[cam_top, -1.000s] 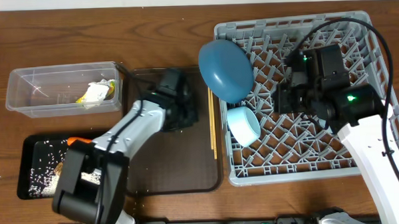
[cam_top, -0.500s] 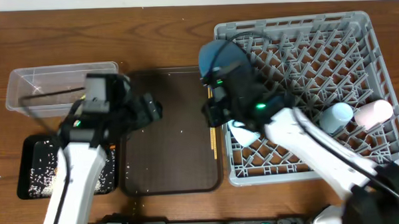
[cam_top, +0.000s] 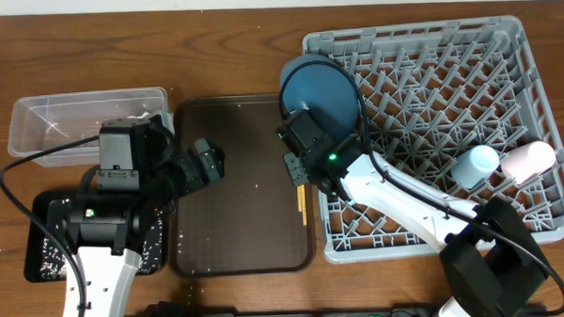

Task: Sort waste into correct bins and load items into the dishwasher rack
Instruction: 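Reach the right gripper to the wooden chopsticks on the brown tray and grasp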

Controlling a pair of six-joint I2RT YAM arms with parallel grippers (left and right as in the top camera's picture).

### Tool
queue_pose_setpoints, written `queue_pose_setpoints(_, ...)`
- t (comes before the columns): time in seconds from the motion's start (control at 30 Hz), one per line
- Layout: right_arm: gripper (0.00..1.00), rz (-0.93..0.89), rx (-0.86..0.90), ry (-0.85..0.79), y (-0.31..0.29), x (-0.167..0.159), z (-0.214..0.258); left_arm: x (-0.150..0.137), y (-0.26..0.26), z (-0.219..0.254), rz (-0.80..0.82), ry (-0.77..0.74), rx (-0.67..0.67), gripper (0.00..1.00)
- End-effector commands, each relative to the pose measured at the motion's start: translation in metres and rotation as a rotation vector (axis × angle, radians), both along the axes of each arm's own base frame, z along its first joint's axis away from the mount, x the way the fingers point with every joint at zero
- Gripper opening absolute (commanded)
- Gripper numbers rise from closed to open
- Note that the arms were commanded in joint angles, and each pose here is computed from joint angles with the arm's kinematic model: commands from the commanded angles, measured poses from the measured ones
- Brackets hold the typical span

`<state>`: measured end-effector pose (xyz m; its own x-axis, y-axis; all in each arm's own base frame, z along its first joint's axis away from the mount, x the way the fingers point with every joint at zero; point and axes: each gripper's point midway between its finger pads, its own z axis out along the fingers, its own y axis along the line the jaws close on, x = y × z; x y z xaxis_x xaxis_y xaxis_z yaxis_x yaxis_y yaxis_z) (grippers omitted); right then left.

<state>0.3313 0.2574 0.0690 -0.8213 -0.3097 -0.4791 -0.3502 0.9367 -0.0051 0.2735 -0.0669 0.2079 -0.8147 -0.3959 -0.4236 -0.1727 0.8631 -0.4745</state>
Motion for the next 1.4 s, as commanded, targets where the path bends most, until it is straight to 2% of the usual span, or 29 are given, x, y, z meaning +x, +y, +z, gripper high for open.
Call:
queue_pose_setpoints(0.0, 0.01, -0.047, -0.116, -0.064, -0.026, 0.011, 0.003, 0.001, 0.002, 0.001, -0.004, -0.005, 0.009, 0.98)
queue_pose_setpoints(0.2, 0.01, -0.141, -0.227, -0.104, -0.055, 0.016, 0.006, 0.001, 0.002, 0.001, -0.004, -0.005, 0.009, 0.98)
queue_pose_setpoints(0.4, 0.01, -0.159, -0.229, -0.095, -0.062, 0.019, 0.005, 0.001, 0.002, 0.001, -0.004, -0.005, 0.009, 0.98)
queue_pose_setpoints(0.47, 0.09, -0.131, -0.221, -0.112, -0.057, 0.022, 0.007, 0.001, 0.002, 0.001, -0.004, -0.006, 0.009, 0.98)
queue_pose_setpoints(0.53, 0.2, -0.012, -0.199, -0.123, -0.038, 0.022, 0.012, 0.001, 0.002, 0.001, -0.004, -0.005, 0.009, 0.98)
queue_pose_setpoints(0.7, 0.41, 0.243, 0.009, -0.104, 0.031, -0.004, 0.041, 0.001, 0.002, 0.001, -0.004, -0.005, 0.009, 0.97)
queue_pose_setpoints(0.77, 0.42, 0.273, 0.078, -0.086, 0.05, -0.019, 0.05, 0.001, 0.002, 0.001, -0.004, -0.005, 0.009, 0.98)
queue_pose_setpoints(0.97, 0.42, 0.182, 0.143, -0.01, 0.071, -0.046, 0.042, 0.001, 0.002, 0.001, -0.004, -0.006, 0.009, 0.98)
queue_pose_setpoints(1.13, 0.27, -0.093, 0.122, 0.077, 0.056, -0.043, 0.002, 0.001, 0.002, 0.001, -0.004, -0.006, 0.009, 0.98)
queue_pose_setpoints(1.2, 0.22, -0.143, 0.095, 0.103, 0.052, -0.041, -0.019, 0.001, 0.002, 0.001, -0.004, -0.005, 0.009, 0.98)
queue_pose_setpoints(1.3, 0.33, -0.151, 0.039, 0.092, 0.048, -0.035, -0.04, 0.001, 0.002, 0.001, -0.004, -0.006, 0.009, 0.98)
queue_pose_setpoints(1.37, 0.36, -0.14, 0.022, 0.091, 0.048, -0.033, -0.048, 0.001, 0.002, 0.001, -0.004, -0.005, 0.009, 0.98)
